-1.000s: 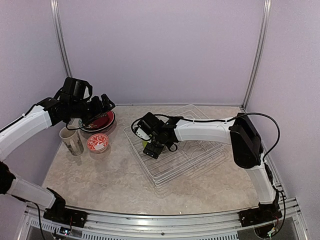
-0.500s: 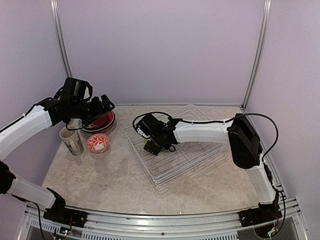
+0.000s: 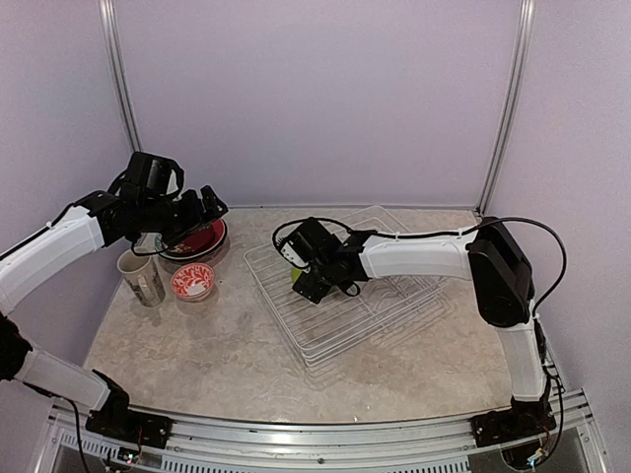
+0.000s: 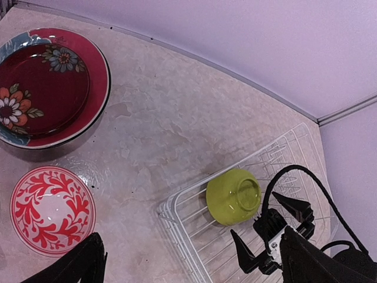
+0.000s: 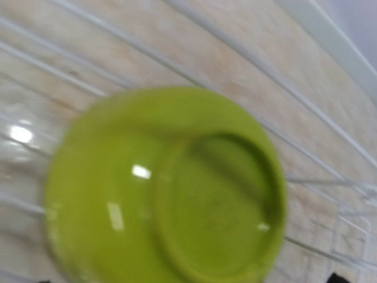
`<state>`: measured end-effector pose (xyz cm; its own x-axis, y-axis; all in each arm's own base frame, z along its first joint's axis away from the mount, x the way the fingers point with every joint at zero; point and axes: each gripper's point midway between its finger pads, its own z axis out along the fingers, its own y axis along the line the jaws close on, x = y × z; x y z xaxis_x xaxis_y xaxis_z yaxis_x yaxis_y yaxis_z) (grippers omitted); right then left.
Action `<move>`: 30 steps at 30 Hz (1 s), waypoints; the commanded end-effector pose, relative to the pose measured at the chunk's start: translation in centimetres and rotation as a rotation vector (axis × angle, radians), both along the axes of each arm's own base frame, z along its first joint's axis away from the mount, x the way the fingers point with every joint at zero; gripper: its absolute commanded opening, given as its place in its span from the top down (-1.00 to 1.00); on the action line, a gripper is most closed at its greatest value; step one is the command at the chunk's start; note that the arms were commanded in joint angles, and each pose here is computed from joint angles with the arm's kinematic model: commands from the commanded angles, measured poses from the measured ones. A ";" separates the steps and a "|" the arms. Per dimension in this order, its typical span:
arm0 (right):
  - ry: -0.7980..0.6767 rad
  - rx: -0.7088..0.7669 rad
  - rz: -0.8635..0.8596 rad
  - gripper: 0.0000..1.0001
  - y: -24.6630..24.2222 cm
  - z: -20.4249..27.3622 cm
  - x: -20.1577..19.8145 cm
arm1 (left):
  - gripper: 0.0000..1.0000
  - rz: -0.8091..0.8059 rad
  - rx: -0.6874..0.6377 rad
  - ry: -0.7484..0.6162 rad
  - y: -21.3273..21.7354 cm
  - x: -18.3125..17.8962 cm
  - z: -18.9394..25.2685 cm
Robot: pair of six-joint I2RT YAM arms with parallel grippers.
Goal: Unload the mixed dishes from the dish rack
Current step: Grab the bowl from the dish rack.
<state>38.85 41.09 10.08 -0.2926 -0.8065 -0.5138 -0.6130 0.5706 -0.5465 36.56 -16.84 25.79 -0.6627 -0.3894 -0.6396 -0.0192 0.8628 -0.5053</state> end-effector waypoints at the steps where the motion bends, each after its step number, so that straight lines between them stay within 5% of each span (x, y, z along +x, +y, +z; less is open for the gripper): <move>1: 0.043 0.010 0.103 -0.99 1.9 0.0 -0.9 | -0.97 -0.018 -0.007 0.000 -0.6 0.1 0.5; 30: -0.079 -0.209 0.084 -1.00 2.0 -2.6 2.3 | -0.97 -0.017 0.001 0.007 -0.3 0.0 0.1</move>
<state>40.76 43.06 7.91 -0.1885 -0.9033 -0.3854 -0.6295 0.4124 -0.6586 36.60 -16.98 25.56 -0.6689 -0.3867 -0.6348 -0.0189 0.8626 -0.5055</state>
